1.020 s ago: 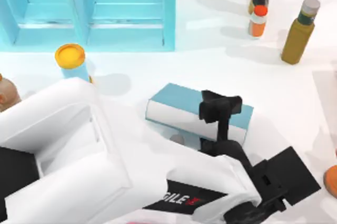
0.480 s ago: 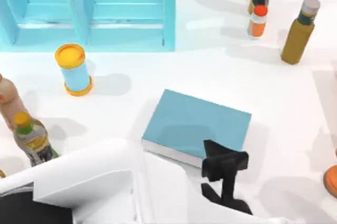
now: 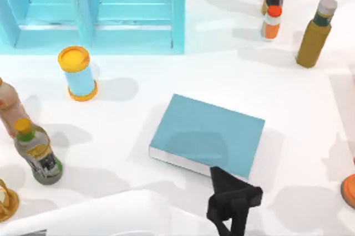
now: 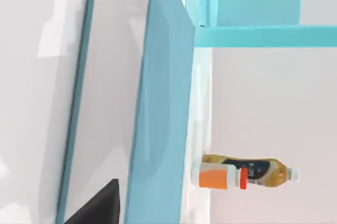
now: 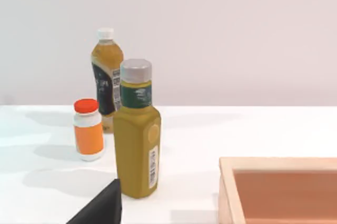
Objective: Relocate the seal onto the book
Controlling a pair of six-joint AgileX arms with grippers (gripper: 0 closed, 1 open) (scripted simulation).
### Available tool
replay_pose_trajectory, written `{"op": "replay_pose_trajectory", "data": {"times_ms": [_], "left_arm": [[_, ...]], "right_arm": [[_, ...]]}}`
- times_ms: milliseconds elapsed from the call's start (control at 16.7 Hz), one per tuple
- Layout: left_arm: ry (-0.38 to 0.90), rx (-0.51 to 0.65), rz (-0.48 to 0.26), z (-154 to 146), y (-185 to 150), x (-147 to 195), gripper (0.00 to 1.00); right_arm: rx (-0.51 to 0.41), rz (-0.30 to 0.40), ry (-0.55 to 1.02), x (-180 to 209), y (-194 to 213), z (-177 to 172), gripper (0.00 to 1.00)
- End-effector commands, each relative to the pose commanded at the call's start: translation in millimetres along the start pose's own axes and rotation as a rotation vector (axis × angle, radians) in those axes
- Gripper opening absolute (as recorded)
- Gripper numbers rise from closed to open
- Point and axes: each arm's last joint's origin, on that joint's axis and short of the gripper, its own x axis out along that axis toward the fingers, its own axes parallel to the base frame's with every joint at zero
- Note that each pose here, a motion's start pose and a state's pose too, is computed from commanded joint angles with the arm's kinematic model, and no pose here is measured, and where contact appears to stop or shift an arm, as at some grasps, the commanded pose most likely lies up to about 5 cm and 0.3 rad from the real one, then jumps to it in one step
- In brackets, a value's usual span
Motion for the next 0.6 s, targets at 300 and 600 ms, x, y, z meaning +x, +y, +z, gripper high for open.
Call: {"op": "replay_pose_trajectory", "data": {"times_ms": [300, 600], "left_arm": [[-0.004, -0.002, -0.002, 1, -1, 1, 1.0], [-0.08, 0.041, 0.081, 11, -20, 13, 1.0]], "right_arm": [[0.0, 0.0, 0.0, 0, 0, 0, 1.0], [0.0, 0.0, 0.0, 0, 0, 0, 1.0]]}}
